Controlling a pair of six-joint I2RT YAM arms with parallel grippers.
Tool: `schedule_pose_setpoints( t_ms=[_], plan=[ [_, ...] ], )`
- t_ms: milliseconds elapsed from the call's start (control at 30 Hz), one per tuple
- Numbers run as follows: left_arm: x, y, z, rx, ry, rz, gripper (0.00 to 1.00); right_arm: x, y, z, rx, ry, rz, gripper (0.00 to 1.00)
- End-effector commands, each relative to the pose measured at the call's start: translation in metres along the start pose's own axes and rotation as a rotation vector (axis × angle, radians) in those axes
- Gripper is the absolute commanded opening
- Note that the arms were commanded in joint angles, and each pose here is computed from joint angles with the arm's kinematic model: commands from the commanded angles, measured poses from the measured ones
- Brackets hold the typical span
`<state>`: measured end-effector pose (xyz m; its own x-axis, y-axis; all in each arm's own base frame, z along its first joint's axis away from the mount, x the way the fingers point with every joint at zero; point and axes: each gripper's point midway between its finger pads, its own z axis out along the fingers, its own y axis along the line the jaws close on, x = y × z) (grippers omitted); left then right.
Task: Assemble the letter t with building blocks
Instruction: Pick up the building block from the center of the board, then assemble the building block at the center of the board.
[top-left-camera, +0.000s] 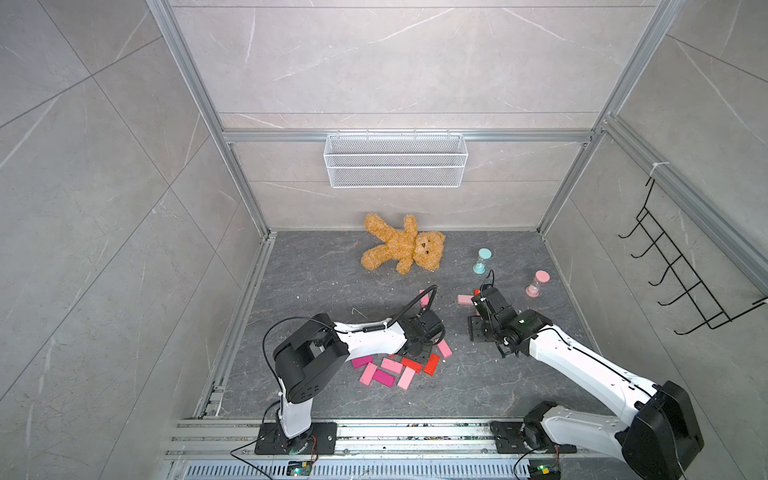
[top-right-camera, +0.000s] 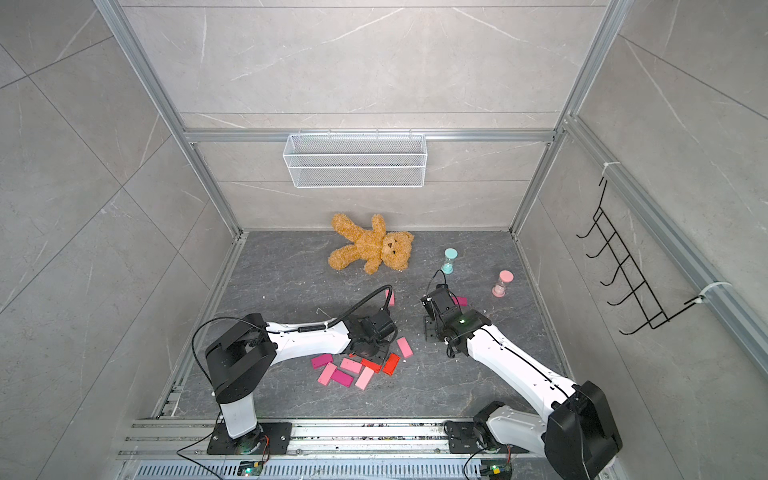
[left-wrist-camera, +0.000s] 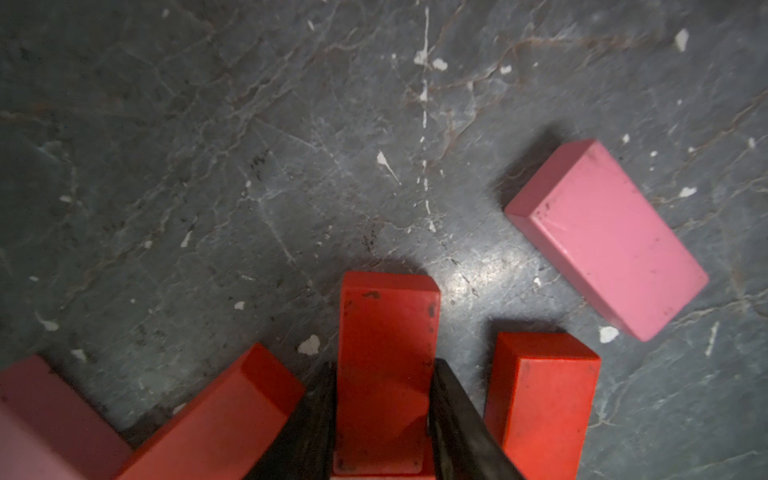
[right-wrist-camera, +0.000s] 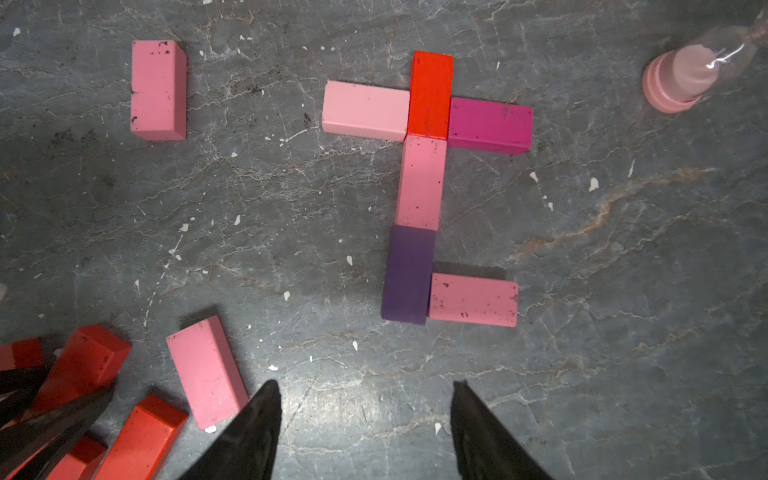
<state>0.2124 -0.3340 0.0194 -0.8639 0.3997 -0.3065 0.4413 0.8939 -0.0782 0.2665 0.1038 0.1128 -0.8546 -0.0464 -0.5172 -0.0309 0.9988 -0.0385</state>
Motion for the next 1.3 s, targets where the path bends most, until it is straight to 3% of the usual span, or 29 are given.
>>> schedule_pose_setpoints(
  t_ms=[0, 333, 433, 667, 733, 800, 933, 1267],
  plan=[
    [0.003, 0.002, 0.003, -0.028, 0.025, 0.021, 0.34, 0.0, -0.006, -0.002, 0.02, -0.016, 0.014, 0.66],
    [-0.029, 0.013, -0.022, -0.025, -0.067, 0.08, 0.15, 0.0, -0.009, -0.005, 0.02, -0.032, 0.016, 0.66],
    [-0.046, 0.023, -0.034, 0.004, -0.1, 0.108, 0.0, 0.001, -0.01, -0.006, 0.016, -0.041, 0.014, 0.66],
    [-0.07, 0.052, -0.055, 0.066, -0.146, 0.372, 0.0, -0.001, -0.009, -0.01, 0.002, -0.062, 0.019, 0.66],
    [-0.075, 0.059, -0.061, 0.142, -0.154, 0.431, 0.0, -0.002, -0.009, -0.01, 0.0, -0.063, 0.021, 0.66],
    [-0.075, 0.062, -0.067, 0.214, -0.167, 0.544, 0.0, -0.002, -0.008, -0.01, -0.003, -0.064, 0.026, 0.66],
    [-0.084, 0.07, -0.07, 0.22, -0.205, 0.735, 0.0, -0.003, -0.008, -0.011, -0.007, -0.068, 0.029, 0.66],
    [-0.105, 0.085, -0.056, 0.309, -0.128, 0.945, 0.0, 0.0, -0.008, -0.013, -0.014, -0.06, 0.008, 0.66]
  ],
)
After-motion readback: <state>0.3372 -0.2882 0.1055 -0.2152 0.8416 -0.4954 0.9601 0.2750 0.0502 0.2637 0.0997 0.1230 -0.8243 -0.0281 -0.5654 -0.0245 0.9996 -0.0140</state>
